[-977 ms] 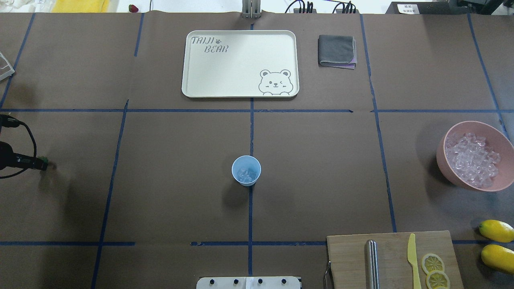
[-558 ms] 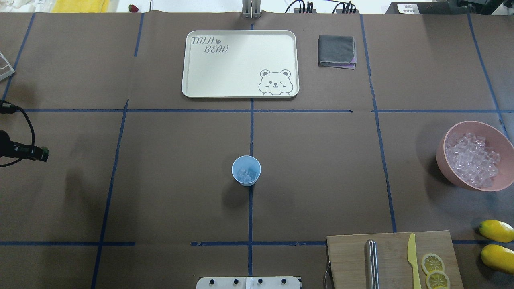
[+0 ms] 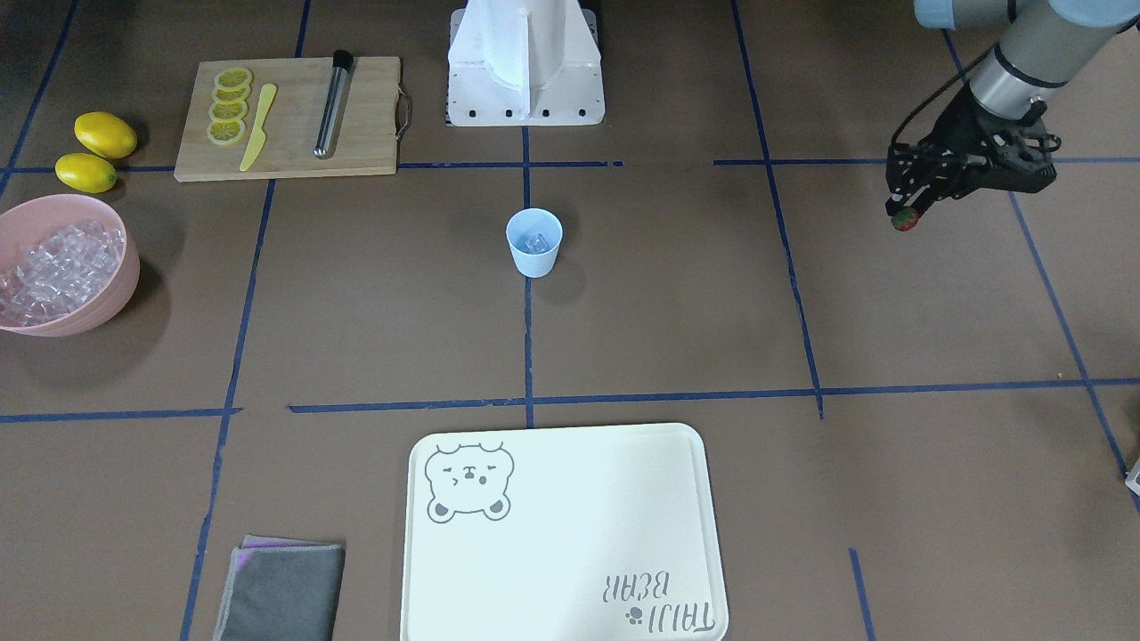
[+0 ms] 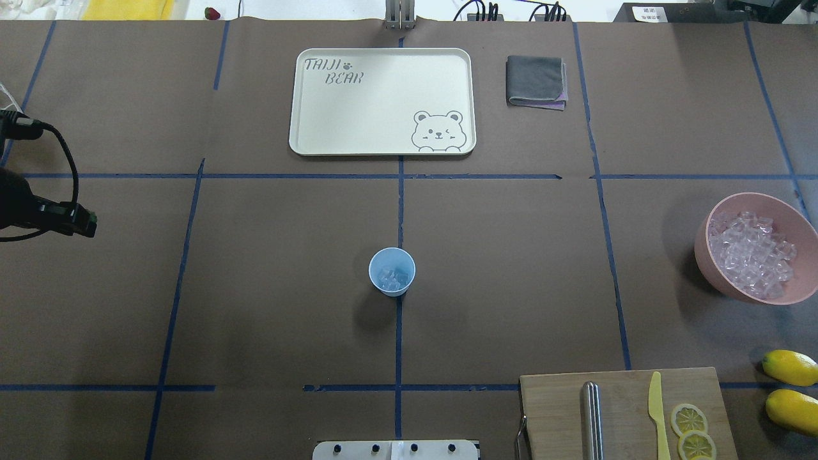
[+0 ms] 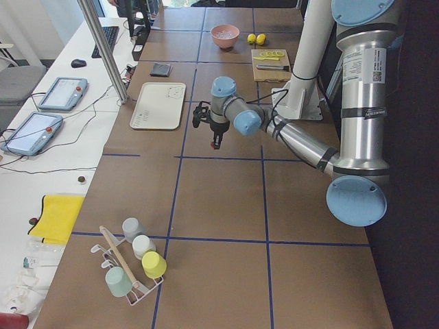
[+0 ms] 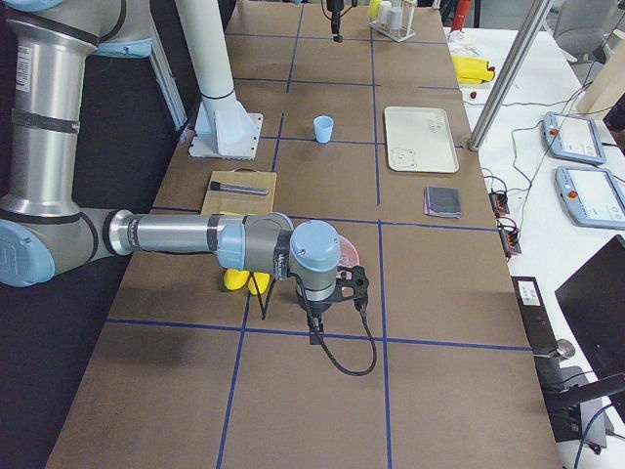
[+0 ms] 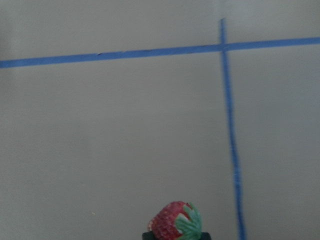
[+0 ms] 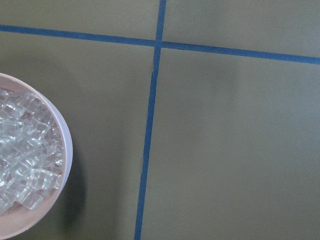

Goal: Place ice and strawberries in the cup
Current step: 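Lift the strawberry and carry it over the light-blue cup with the left gripper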

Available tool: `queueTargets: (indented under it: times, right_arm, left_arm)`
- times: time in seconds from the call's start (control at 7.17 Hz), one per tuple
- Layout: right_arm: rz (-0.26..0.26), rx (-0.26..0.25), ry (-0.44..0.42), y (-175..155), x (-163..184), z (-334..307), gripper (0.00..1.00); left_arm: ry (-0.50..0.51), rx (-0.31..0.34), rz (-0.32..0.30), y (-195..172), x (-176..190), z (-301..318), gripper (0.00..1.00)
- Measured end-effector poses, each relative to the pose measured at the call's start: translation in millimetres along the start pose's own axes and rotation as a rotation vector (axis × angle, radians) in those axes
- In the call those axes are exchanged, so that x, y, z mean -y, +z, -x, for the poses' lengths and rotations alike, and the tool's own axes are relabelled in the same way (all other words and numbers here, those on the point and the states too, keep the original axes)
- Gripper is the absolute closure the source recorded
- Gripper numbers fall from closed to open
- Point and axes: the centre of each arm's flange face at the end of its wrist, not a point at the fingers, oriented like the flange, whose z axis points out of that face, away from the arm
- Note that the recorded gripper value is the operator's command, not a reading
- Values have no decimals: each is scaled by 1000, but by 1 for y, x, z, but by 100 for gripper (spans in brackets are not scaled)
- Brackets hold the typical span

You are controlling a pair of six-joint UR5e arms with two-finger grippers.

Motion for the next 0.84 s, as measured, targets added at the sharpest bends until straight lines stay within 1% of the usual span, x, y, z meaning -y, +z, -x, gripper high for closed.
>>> queueTargets:
  times: [0.14, 0.28, 0.42, 0.56, 0.7, 0.84]
  right_arm:
    - [0, 0, 0, 0, 0, 0, 1]
    - [0, 1, 1, 0, 0, 0, 1]
    - [0, 1, 1, 0, 0, 0, 1]
    - [0, 2, 1, 0, 0, 0, 1]
    - [0, 2, 1, 0, 0, 0, 1]
    - [1, 2, 1, 1, 0, 0, 1]
  left_arm:
    - [-26, 1, 6, -22, 12, -45, 100]
    - [-52, 11, 15, -35, 19, -94, 100]
    - [-77, 30, 27, -35, 15, -148, 100]
    - [-106, 37, 44, -29, 1, -204, 100]
    - [-141, 32, 51, -22, -11, -253, 100]
    - [-175, 29, 49, -13, -15, -299, 100]
